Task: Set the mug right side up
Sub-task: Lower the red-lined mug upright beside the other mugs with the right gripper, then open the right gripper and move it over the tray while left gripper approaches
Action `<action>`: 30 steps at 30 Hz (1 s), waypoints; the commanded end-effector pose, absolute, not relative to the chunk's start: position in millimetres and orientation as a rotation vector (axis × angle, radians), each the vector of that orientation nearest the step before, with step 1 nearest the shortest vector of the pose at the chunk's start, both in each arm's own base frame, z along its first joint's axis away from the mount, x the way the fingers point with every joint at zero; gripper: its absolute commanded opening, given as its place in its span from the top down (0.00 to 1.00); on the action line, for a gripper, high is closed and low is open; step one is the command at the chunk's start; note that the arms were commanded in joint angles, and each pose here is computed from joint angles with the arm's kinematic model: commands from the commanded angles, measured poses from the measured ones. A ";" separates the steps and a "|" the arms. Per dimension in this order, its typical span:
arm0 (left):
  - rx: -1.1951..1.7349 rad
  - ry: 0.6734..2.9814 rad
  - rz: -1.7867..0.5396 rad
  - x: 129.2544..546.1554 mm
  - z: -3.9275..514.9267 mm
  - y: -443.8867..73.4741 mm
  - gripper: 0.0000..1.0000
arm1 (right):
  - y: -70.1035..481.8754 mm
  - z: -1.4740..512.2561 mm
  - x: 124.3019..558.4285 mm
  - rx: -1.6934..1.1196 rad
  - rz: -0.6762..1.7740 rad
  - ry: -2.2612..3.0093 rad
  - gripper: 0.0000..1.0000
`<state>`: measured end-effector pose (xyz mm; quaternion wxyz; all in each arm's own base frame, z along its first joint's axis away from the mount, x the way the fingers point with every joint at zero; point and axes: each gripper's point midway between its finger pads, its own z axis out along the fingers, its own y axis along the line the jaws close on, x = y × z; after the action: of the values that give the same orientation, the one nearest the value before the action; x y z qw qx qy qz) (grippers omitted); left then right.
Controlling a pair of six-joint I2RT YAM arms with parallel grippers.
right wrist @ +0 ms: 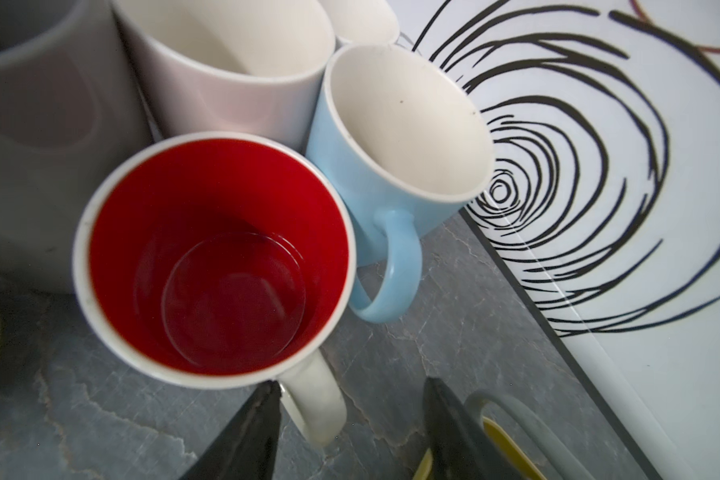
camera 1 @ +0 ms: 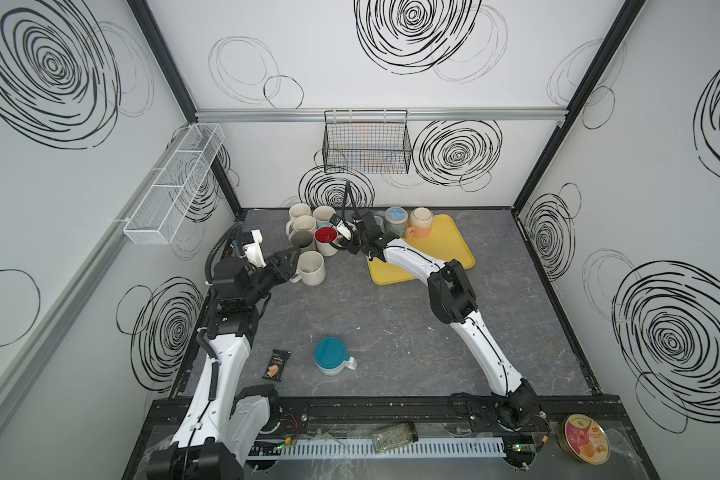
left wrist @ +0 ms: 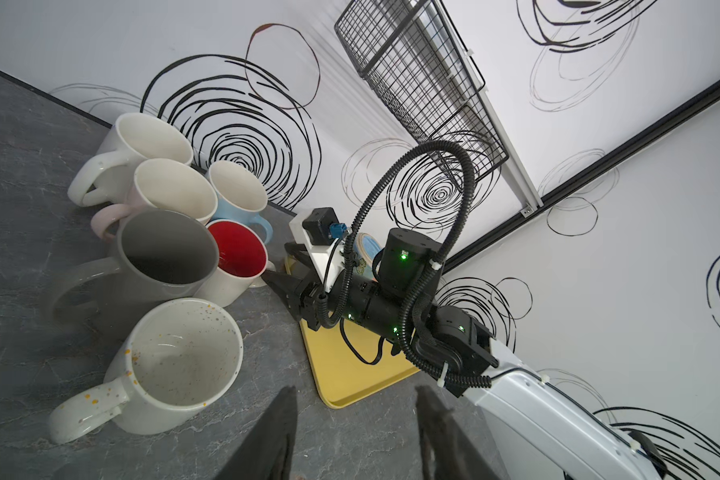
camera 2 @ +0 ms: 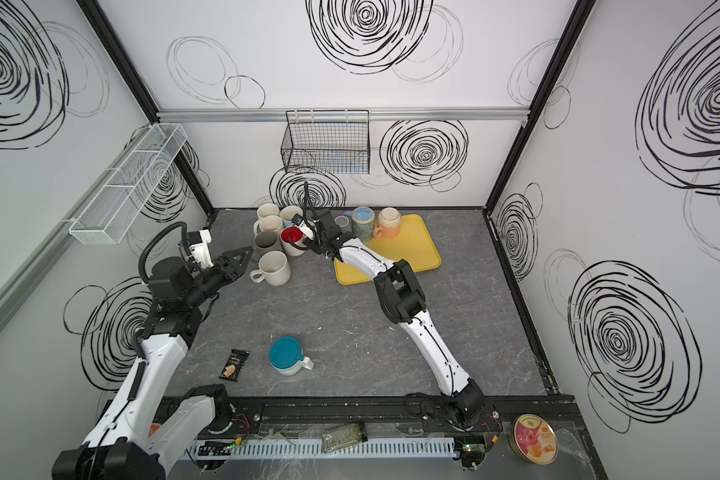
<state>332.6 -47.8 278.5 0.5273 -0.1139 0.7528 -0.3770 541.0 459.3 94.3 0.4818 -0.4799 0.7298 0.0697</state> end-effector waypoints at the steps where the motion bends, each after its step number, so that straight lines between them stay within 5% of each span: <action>1: -0.254 1.741 -0.906 333.5 294.6 -46.8 0.50 | 461.0 170.6 537.9 -1.076 0.206 1.706 0.38; 12: -0.214 1.745 -0.900 346.7 297.8 -80.7 0.50 | 420.4 254.8 504.4 -0.966 0.321 1.686 0.35; 19: -0.122 1.801 -0.904 366.1 288.5 -136.7 0.50 | 326.2 279.7 519.9 -0.716 0.390 1.795 0.35; 30: 0.148 1.959 -0.800 405.5 256.9 -252.4 0.50 | 173.0 250.8 549.6 -0.308 0.357 1.917 0.36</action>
<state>392.6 -235.0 251.6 0.4657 0.0321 0.8096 -0.3560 543.6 183.5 225.2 0.5238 -0.1615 0.8276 0.1211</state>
